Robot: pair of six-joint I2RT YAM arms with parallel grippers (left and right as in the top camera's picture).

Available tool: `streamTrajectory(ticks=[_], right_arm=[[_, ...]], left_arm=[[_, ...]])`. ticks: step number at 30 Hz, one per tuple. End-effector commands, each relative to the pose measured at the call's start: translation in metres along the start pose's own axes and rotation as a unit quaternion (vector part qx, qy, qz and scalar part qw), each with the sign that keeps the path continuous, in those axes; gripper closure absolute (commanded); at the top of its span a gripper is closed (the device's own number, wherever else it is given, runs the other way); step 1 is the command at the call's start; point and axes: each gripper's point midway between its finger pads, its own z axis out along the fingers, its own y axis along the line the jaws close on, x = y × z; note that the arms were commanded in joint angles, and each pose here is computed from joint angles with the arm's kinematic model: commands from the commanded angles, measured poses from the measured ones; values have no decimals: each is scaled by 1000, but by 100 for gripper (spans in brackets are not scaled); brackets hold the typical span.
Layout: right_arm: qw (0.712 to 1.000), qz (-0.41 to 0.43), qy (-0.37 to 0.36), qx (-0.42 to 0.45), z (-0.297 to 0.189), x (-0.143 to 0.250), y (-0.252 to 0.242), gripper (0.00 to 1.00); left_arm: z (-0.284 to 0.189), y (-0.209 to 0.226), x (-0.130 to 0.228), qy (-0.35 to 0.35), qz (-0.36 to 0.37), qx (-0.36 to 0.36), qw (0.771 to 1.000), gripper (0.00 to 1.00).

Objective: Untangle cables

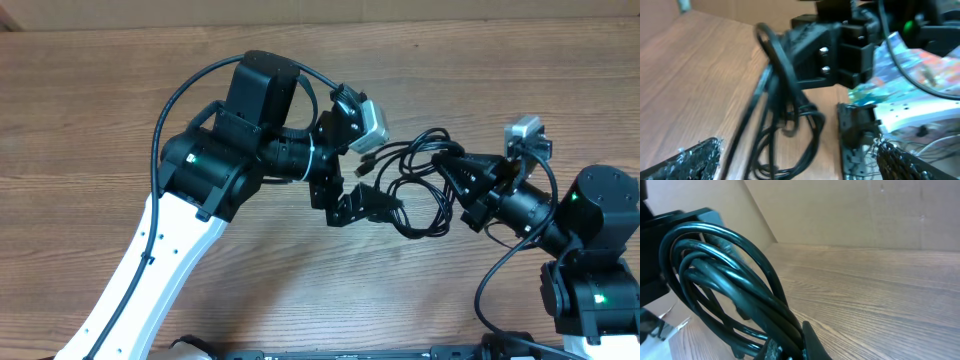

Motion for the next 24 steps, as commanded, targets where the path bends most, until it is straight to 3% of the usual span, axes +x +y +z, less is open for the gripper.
streamTrajectory(ticks=[1, 11, 16, 21, 24], right_arm=[[1000, 9, -17, 21, -4, -12, -3, 96], [998, 45, -27, 47, -4, -14, -12, 96], [990, 91, -47, 95, -7, -19, -29, 96], [980, 140, -67, 123, -10, -23, -40, 96], [980, 142, -74, 119, -10, -27, -39, 96]], left_arm=[[-8, -22, -17, -26, 8, 42, 999, 0], [-6, -21, -14, -21, -25, 46, 998, 0], [-4, -9, -11, -11, -118, 17, 993, 0], [-7, 29, 1, -3, -252, -99, 963, 0], [-7, 34, -1, -11, -279, -109, 954, 0]])
